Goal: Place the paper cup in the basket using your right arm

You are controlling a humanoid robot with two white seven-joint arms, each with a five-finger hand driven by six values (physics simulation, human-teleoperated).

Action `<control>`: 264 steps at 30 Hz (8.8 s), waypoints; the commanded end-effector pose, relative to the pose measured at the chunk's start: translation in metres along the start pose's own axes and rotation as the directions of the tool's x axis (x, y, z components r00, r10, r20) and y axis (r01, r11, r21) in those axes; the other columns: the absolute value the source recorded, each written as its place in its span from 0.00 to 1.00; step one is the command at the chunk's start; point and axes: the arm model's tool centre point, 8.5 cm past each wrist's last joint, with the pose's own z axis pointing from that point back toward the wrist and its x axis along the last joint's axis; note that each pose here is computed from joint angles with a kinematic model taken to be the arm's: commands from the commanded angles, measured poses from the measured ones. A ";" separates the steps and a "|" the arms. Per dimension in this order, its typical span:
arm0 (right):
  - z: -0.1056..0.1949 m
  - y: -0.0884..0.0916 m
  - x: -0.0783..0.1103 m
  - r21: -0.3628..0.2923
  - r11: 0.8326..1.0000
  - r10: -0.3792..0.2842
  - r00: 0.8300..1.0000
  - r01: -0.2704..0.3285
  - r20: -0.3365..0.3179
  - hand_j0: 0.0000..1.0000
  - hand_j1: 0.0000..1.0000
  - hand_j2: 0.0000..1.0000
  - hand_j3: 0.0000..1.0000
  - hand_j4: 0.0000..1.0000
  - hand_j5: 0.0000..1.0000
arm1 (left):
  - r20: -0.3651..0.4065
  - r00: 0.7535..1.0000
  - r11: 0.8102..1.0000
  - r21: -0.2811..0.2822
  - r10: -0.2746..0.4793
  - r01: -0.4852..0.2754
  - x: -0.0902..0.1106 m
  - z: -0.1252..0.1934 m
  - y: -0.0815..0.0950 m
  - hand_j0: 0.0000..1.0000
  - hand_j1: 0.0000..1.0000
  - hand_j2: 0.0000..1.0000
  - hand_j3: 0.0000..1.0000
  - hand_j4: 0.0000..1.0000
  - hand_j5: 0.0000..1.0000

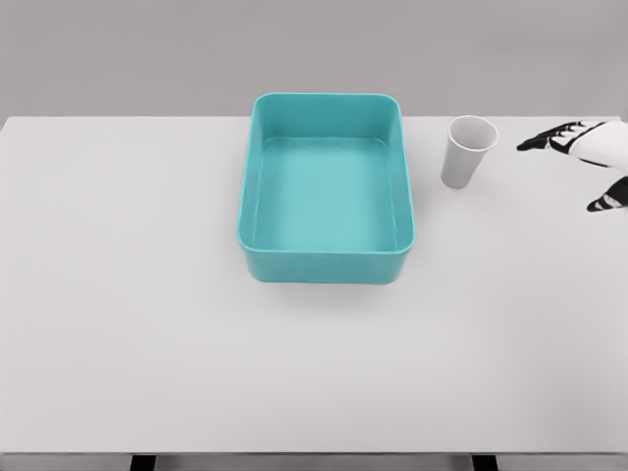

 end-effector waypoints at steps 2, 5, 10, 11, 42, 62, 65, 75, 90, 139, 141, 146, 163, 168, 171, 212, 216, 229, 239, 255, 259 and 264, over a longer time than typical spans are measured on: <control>0.000 -0.002 0.000 -0.003 1.000 -0.001 1.000 0.001 -0.001 1.00 1.00 1.00 1.00 1.00 1.00 | 0.000 1.000 1.000 0.000 0.000 0.000 0.000 0.000 0.000 1.00 1.00 1.00 1.00 1.00 1.00; 0.003 -0.006 0.000 -0.021 1.000 -0.001 1.000 0.001 -0.009 1.00 1.00 1.00 1.00 1.00 1.00 | 0.000 1.000 1.000 0.000 0.000 0.000 0.000 0.000 0.000 1.00 1.00 1.00 1.00 1.00 1.00; 0.015 0.019 -0.047 -0.177 0.891 -0.417 0.908 0.419 0.051 1.00 1.00 1.00 1.00 1.00 1.00 | 0.000 1.000 1.000 0.000 0.000 0.000 0.000 0.000 0.000 1.00 1.00 1.00 1.00 1.00 1.00; 0.011 0.033 -0.064 -0.243 0.794 -0.556 0.827 0.556 0.076 1.00 1.00 1.00 1.00 1.00 1.00 | 0.000 1.000 1.000 0.000 0.000 0.000 0.000 0.000 0.000 1.00 1.00 1.00 1.00 1.00 1.00; -0.112 0.087 -0.056 -0.278 0.402 -0.853 0.467 0.873 0.234 1.00 1.00 1.00 1.00 1.00 1.00 | 0.000 1.000 1.000 0.000 0.000 0.000 0.000 0.000 0.000 1.00 1.00 1.00 1.00 1.00 1.00; -0.127 0.086 -0.056 -0.281 0.376 -0.868 0.442 0.883 0.225 1.00 1.00 1.00 1.00 1.00 1.00 | 0.000 1.000 1.000 0.000 0.000 0.000 0.000 0.000 0.000 1.00 1.00 1.00 1.00 1.00 1.00; -0.133 0.083 -0.053 -0.278 0.371 -0.868 0.437 0.886 0.235 1.00 1.00 1.00 1.00 1.00 1.00 | 0.000 1.000 1.000 0.000 0.000 0.000 0.000 0.000 0.000 1.00 1.00 1.00 1.00 1.00 1.00; -0.144 0.080 -0.046 -0.263 0.363 -0.869 0.426 0.894 0.250 1.00 1.00 1.00 1.00 1.00 1.00 | 0.000 1.000 1.000 0.000 0.000 0.000 0.000 0.000 0.000 1.00 1.00 1.00 1.00 1.00 1.00; -0.151 0.087 -0.044 -0.255 0.357 -0.880 0.415 0.899 0.230 1.00 1.00 1.00 1.00 1.00 1.00 | 0.000 1.000 1.000 0.000 0.000 0.000 0.000 0.000 0.000 1.00 1.00 1.00 1.00 1.00 1.00; -0.134 -0.034 0.020 -0.272 0.633 -0.570 0.674 0.725 0.469 0.72 0.72 0.72 0.72 0.72 0.72 | 0.000 1.000 1.000 0.000 0.000 0.000 0.000 0.000 0.000 1.00 1.00 1.00 1.00 1.00 1.00; -0.133 -0.043 0.030 -0.275 0.673 -0.527 0.706 0.686 0.472 0.72 0.72 0.72 0.72 0.72 0.72 | 0.000 1.000 1.000 0.000 0.000 0.000 0.000 0.000 0.000 1.00 1.00 1.00 1.00 1.00 1.00; -0.127 -0.062 0.047 -0.303 0.726 -0.444 0.757 0.617 0.479 0.72 0.72 0.72 0.72 0.72 0.72 | 0.000 1.000 1.000 0.000 0.000 0.000 0.000 0.000 0.000 1.00 1.00 1.00 1.00 1.00 1.00; -0.158 -0.067 0.131 -0.237 0.871 -0.258 0.811 0.431 0.524 0.68 0.68 0.68 0.68 0.68 0.68 | -0.002 1.000 1.000 0.000 0.000 0.000 -0.001 0.000 0.000 1.00 1.00 1.00 1.00 1.00 1.00; -0.175 -0.055 0.153 -0.199 0.925 -0.191 0.848 0.324 0.495 0.68 0.68 0.68 0.68 0.68 0.68 | 0.000 1.000 1.000 0.000 0.000 0.000 0.000 0.000 0.000 1.00 1.00 1.00 1.00 1.00 1.00; -0.190 -0.046 0.168 -0.175 0.950 -0.149 0.869 0.258 0.471 0.68 0.68 0.68 0.68 0.68 0.68 | 0.000 1.000 1.000 0.000 0.000 0.000 0.000 0.000 0.000 1.00 1.00 1.00 1.00 1.00 1.00; -0.145 -0.056 0.147 -0.331 0.906 -0.133 0.921 0.263 0.367 1.00 1.00 1.00 1.00 1.00 1.00 | 0.000 1.000 1.000 0.000 0.000 0.000 0.000 0.000 0.000 1.00 1.00 1.00 1.00 1.00 1.00; -0.144 -0.051 0.146 -0.323 0.903 -0.152 0.915 0.283 0.375 1.00 1.00 1.00 1.00 1.00 1.00 | 0.000 1.000 1.000 0.000 0.000 0.000 0.000 0.000 0.000 1.00 1.00 1.00 1.00 1.00 1.00; -0.113 -0.018 0.101 -0.367 0.796 -0.345 0.860 0.480 0.377 1.00 1.00 1.00 1.00 1.00 1.00 | 0.000 1.000 1.000 0.000 0.000 0.000 0.000 0.000 0.000 1.00 1.00 1.00 1.00 1.00 1.00; -0.108 0.020 0.064 -0.352 0.690 -0.520 0.771 0.633 0.366 1.00 1.00 1.00 1.00 1.00 1.00 | -0.003 1.000 1.000 0.000 0.000 0.000 -0.001 0.000 0.000 1.00 1.00 1.00 1.00 1.00 1.00; -0.103 0.038 0.048 -0.358 0.646 -0.592 0.739 0.674 0.321 1.00 1.00 1.00 1.00 1.00 1.00 | 0.000 1.000 1.000 0.000 0.000 0.000 0.000 0.000 0.000 1.00 1.00 1.00 1.00 1.00 1.00; -0.103 0.040 0.049 -0.357 0.646 -0.593 0.738 0.674 0.320 1.00 1.00 1.00 1.00 1.00 1.00 | 0.000 1.000 1.000 0.000 0.000 0.000 0.000 0.000 0.000 1.00 1.00 1.00 1.00 1.00 1.00; -0.103 0.040 0.048 -0.357 0.646 -0.595 0.738 0.675 0.320 1.00 1.00 1.00 1.00 1.00 1.00 | 0.000 1.000 1.000 0.000 0.000 0.000 0.000 0.000 0.000 1.00 1.00 1.00 1.00 1.00 1.00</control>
